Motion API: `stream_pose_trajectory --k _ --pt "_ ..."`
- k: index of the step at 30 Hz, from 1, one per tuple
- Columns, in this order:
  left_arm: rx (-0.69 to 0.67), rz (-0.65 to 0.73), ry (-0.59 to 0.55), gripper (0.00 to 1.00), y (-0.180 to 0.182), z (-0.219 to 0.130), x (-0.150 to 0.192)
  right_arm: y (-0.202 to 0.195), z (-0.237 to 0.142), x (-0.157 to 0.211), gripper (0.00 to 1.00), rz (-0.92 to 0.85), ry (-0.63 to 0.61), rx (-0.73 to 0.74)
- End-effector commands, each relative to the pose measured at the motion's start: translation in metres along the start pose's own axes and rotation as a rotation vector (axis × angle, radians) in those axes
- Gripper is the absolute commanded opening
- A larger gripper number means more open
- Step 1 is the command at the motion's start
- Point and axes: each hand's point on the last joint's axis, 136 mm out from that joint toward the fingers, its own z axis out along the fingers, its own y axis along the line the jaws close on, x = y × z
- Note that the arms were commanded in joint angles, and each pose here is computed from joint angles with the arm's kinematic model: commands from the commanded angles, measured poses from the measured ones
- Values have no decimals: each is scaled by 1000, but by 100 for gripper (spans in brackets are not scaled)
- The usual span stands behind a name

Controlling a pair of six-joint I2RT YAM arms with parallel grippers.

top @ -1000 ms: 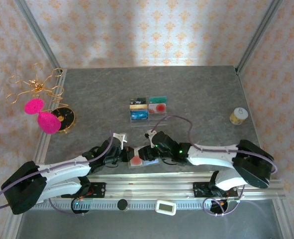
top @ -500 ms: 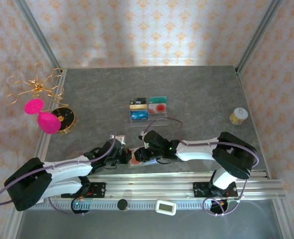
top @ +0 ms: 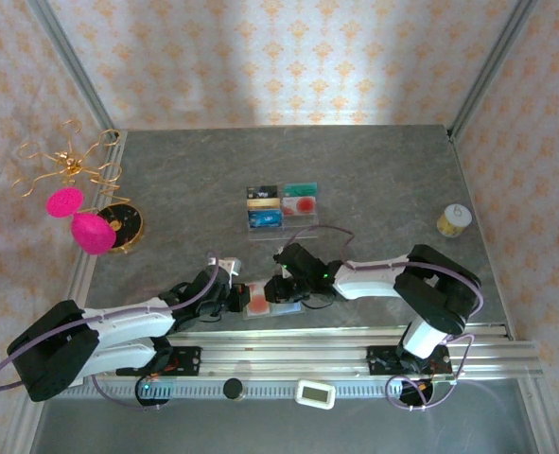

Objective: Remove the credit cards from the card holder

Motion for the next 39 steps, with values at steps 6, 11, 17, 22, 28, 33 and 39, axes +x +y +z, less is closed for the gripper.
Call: stream_pose_trajectory --k 6,11,17,22,28,33,39 --pt "-47 25 34 0 12 3 15 8 8 6 12 25 67 -36" --pt "-50 21 18 0 12 0 13 1 2 2 0 23 31 0" --pt "-38 13 -4 0 9 -5 7 -9 -12 1 0 60 -38 30" --pt "3 27 -39 0 -5 -10 -6 -17 -21 2 0 81 -67 52" --pt "86 62 -47 0 -37 -16 -19 -23 -19 4 0 84 -70 74" --pt "85 84 -8 0 -42 -7 -9 -23 -17 2 0 78 -78 68" --pt "6 77 26 0 -22 6 2 -21 -17 1 0 72 -83 61"
